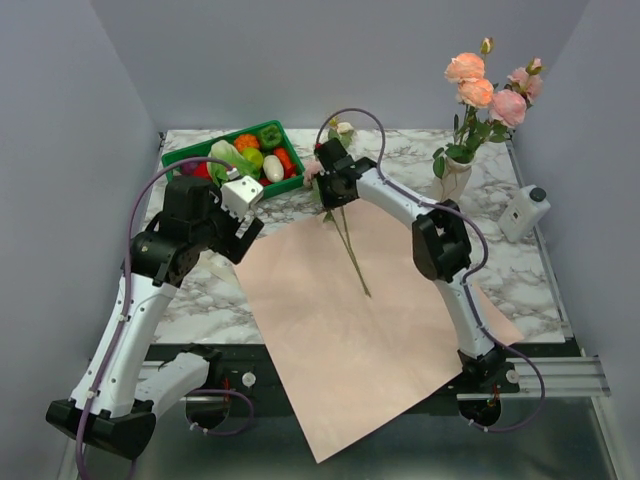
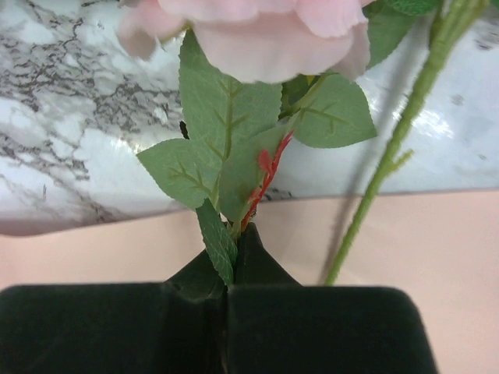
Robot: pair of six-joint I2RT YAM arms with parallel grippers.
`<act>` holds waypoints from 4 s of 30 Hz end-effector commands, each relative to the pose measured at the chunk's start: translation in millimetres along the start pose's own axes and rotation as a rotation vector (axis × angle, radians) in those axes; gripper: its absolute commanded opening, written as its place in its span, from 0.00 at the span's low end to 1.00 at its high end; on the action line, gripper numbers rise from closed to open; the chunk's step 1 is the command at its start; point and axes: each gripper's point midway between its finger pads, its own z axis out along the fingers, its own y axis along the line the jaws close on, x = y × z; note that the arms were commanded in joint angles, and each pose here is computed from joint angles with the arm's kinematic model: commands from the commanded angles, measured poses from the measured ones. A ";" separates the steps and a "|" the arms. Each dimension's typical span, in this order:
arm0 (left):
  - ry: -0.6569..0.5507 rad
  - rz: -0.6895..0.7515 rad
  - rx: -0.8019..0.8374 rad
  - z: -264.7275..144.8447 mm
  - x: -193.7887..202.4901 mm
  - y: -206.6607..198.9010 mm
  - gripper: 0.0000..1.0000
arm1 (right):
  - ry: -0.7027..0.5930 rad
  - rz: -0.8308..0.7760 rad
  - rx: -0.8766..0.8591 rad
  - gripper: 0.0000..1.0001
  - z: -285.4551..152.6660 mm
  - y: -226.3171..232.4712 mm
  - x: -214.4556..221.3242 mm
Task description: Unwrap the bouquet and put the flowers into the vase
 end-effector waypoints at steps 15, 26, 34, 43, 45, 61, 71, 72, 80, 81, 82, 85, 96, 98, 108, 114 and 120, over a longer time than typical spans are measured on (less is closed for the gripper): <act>-0.023 0.004 -0.003 -7.9 -10.0 3.2 0.99 | -1.149 -0.022 0.204 0.01 -450.1 -89.0 -208.6; -0.016 0.011 0.009 2.1 -5.9 1.2 0.99 | -1.602 -0.077 0.592 0.01 -575.2 -151.4 -175.3; -0.007 0.012 0.015 5.2 -4.3 0.8 0.99 | -1.600 -0.041 0.682 0.01 -562.1 -185.7 -172.0; 0.009 0.014 0.012 8.2 -1.7 1.9 0.99 | -1.564 -0.001 0.686 0.01 -532.4 -208.8 -172.2; 0.010 0.015 0.009 8.8 -2.0 2.8 0.99 | -1.557 0.010 0.689 0.01 -524.3 -213.5 -170.6; 0.022 0.017 0.012 9.2 -2.7 3.6 0.99 | -1.334 0.121 0.567 0.62 -438.9 -228.6 -158.6; 0.013 0.010 0.017 5.8 -5.6 2.6 0.99 | -1.326 0.170 0.397 0.99 -443.6 -185.1 -116.0; 0.009 0.009 0.015 5.2 -6.6 2.8 0.99 | -1.337 0.154 0.381 0.99 -451.2 -175.8 -112.8; 0.004 -0.016 0.035 6.5 -8.4 -1.1 0.99 | -1.163 -0.134 0.175 1.00 -405.2 -57.7 -107.0; -0.002 -0.018 0.035 6.0 -9.9 -1.2 0.99 | -1.115 -0.161 0.142 1.00 -391.1 -47.7 -107.4; 0.000 -0.023 0.034 6.4 -9.7 -1.2 0.99 | -0.992 -0.181 0.109 1.00 -362.6 -39.6 -96.3; 0.003 -0.025 0.039 7.8 -9.7 -1.6 0.99 | -0.720 -0.142 0.117 1.00 -282.5 -35.4 -91.6; 0.017 -0.013 0.013 7.7 -6.9 3.3 0.99 | -0.320 -0.047 0.086 0.98 -116.4 -23.7 -88.6; 0.019 -0.007 0.014 9.4 -4.5 2.7 0.99 | -0.269 -0.021 0.090 0.96 -93.3 -26.5 -85.6; 0.026 0.010 0.014 13.6 -2.7 3.9 0.99 | -0.125 0.090 0.113 0.85 -21.2 -48.3 -58.8; 0.024 0.013 0.020 17.7 -2.0 3.0 0.99 | -0.094 0.086 0.202 0.79 -13.5 -68.9 -53.5; 0.017 0.020 0.020 21.0 -4.6 4.2 0.99 | -0.072 0.058 0.248 0.78 -12.1 -77.3 -51.1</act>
